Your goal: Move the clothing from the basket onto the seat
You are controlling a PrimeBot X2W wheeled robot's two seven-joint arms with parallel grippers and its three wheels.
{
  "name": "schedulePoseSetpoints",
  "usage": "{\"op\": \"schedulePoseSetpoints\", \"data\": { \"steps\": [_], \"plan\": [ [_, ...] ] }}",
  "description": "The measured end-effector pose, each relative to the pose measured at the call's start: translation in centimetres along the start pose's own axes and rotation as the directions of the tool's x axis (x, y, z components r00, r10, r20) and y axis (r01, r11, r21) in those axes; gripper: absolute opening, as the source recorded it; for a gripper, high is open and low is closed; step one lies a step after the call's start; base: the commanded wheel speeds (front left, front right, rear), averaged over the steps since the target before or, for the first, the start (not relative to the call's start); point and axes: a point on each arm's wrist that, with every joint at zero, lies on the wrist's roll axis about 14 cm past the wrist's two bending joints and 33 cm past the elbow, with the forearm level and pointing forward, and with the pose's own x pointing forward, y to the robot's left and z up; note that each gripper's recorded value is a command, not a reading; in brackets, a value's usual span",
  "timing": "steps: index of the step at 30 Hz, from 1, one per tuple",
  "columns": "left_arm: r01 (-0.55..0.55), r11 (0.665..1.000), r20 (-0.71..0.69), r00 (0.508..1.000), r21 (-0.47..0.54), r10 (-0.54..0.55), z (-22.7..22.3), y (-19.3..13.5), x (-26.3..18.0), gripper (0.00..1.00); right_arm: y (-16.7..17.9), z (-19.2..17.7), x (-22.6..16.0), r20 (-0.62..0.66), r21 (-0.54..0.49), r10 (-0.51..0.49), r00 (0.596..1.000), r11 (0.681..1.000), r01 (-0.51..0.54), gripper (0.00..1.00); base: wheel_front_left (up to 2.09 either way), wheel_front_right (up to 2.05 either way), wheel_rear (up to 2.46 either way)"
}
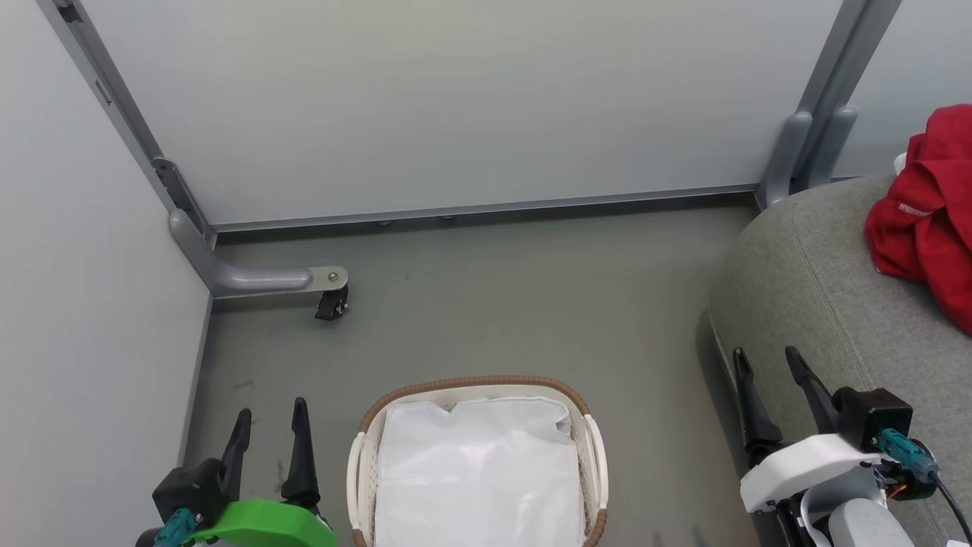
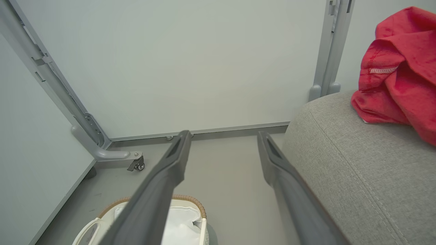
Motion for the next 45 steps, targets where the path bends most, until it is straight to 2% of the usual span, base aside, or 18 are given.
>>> {"op": "schedulePoseSetpoints", "data": {
  "steps": [10,11,17,27,38,45],
  "plan": [
    [-0.005,1.000,-0.002,1.000,-0.005,0.005,-0.1,0.2,-0.1,1.00,0.2,0.1,0.0,0.002,0.005,0.005,1.000,1.000,-0.005,1.00,0.00,0.00,0.00],
    [-0.004,1.000,-0.001,1.000,-0.010,0.004,-0.1,0.1,-0.1,0.00,0.2,0.1,0.0,0.002,0.005,0.006,1.000,1.000,-0.006,0.00,0.00,0.00,0.00],
    [-0.025,0.999,-0.054,0.998,-0.025,0.023,-1.6,0.6,-0.6,0.00,-0.1,-2.3,-1.1,-0.075,0.034,-0.017,0.997,0.999,0.019,0.00,0.00,0.00,0.00],
    [-0.087,0.976,-0.070,0.995,-0.198,0.075,-1.4,1.7,-0.5,0.00,-1.1,-2.1,-1.1,-0.086,0.220,-0.069,0.994,0.972,0.087,0.00,0.00,0.00,0.00],
    [-0.115,0.931,-0.073,0.993,-0.347,0.096,-0.8,2.2,-0.2,0.00,-1.7,-1.8,-1.1,-0.091,0.379,-0.100,0.991,0.917,0.127,0.00,0.00,0.00,0.00],
    [-0.128,0.891,-0.077,0.992,-0.435,0.104,-0.5,2.4,0.0,0.00,-2.0,-1.6,-1.1,-0.095,0.471,-0.113,0.989,0.870,0.145,0.00,0.00,0.00,0.00]
  ]
}}
